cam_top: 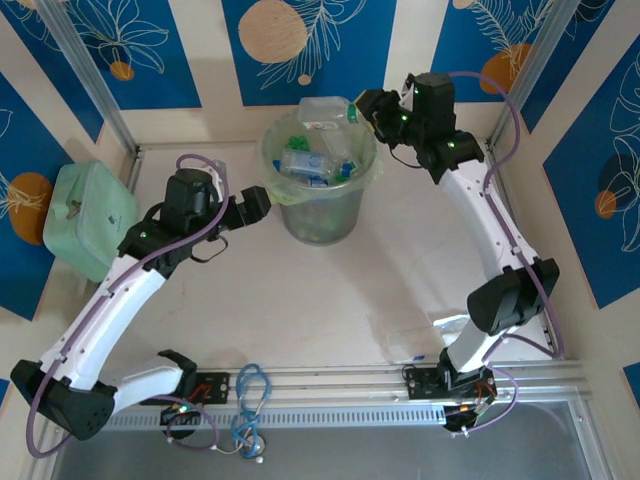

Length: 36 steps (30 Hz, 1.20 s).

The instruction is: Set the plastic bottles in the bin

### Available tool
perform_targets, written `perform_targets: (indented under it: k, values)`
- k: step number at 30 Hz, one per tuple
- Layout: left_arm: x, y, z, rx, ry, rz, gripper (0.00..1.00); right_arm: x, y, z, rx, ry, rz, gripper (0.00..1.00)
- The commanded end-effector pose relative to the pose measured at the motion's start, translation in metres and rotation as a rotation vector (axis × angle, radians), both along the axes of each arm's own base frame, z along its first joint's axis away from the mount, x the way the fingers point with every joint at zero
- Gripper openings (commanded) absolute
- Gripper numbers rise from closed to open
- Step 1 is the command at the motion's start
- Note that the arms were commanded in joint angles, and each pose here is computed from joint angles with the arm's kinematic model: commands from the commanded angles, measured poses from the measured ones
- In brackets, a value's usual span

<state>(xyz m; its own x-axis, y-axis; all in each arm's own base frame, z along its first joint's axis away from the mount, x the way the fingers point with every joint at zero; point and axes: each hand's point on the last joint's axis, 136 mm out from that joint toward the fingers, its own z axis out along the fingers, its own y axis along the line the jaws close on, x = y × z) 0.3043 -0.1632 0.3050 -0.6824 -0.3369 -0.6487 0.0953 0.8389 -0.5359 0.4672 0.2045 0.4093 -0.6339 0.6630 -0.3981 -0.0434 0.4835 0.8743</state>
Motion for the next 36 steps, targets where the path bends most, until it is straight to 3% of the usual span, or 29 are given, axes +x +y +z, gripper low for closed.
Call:
perform_targets:
  k: [1, 10, 19, 20, 22, 26, 28, 36]
  values:
    - [0.001, -0.004, 0.009, -0.057, -0.018, -0.024, 0.97, 0.017, 0.005, 0.007, 0.002, -0.018, -0.022, 0.21]
    - [0.003, 0.002, 0.002, -0.069, -0.008, -0.017, 0.97, 0.025, 0.032, -0.048, -0.127, 0.059, -0.013, 0.21]
    - [0.006, 0.003, -0.003, -0.087, 0.003, -0.011, 0.96, 0.011, 0.052, -0.088, -0.129, 0.148, 0.045, 0.23]
    - [0.006, 0.003, -0.005, -0.092, 0.006, -0.011, 0.96, 0.009, 0.051, -0.091, -0.132, 0.154, 0.037, 0.29]
    - [0.006, 0.001, -0.004, -0.103, 0.006, -0.015, 0.96, 0.004, 0.046, -0.096, -0.144, 0.166, 0.015, 0.57]
    - [0.007, 0.001, -0.004, -0.107, 0.005, -0.020, 0.96, -0.002, 0.023, -0.084, -0.138, 0.139, -0.036, 0.87]
    - [0.008, 0.001, -0.004, -0.107, 0.006, -0.020, 0.96, -0.006, 0.009, -0.073, -0.151, 0.130, -0.060, 0.94]
    - [0.012, 0.003, -0.002, -0.104, -0.007, -0.007, 0.96, -0.038, -0.016, -0.021, -0.179, 0.026, -0.031, 0.95]
